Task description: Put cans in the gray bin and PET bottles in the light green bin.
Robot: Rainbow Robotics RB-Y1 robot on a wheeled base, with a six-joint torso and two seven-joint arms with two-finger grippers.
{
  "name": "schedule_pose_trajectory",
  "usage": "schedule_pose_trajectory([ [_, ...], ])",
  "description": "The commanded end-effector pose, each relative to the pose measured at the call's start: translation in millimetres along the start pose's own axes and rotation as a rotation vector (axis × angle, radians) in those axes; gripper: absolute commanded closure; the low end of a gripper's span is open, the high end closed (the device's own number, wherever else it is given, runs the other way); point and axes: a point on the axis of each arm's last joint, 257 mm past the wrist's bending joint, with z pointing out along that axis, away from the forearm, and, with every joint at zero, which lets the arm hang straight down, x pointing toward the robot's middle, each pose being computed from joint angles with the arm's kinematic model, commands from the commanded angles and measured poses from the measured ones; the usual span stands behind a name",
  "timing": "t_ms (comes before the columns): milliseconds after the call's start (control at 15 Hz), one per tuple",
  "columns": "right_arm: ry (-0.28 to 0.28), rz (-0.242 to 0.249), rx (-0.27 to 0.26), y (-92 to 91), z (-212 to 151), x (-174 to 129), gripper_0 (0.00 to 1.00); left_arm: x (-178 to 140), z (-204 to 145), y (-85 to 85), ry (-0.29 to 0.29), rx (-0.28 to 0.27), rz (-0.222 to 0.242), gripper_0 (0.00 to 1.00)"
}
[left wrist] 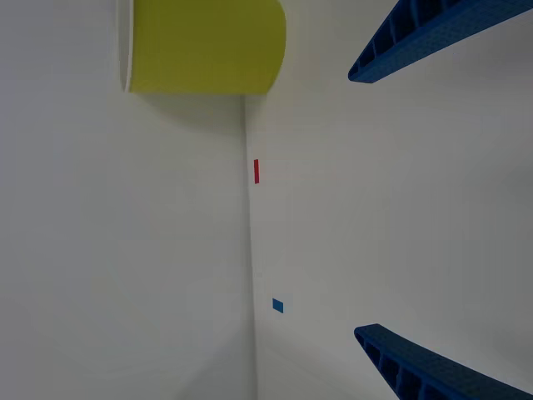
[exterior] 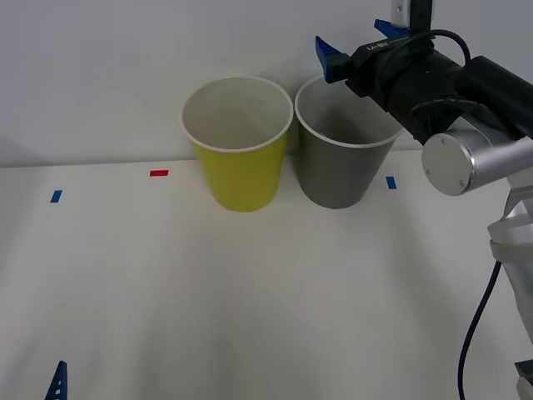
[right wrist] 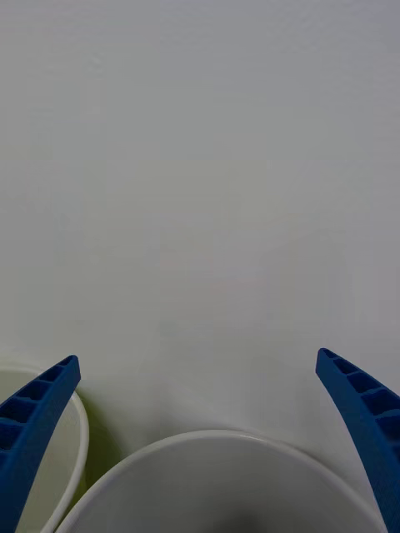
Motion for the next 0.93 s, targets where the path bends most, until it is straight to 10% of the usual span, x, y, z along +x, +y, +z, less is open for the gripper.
schedule_pose_trajectory([
  [67, 0.001, -0.008, 0.003, -1.7, -0.5, 0.2, 0.0, 0.0, 0.0, 0.0, 0.0, 0.0, 0.0, 0.0],
  [933, 0.103, 0.095, -0.006, 13.8, -107.6, -31.2, 0.0, 0.0, 0.0, 0.0, 0.0, 0.0, 0.0, 0.0],
])
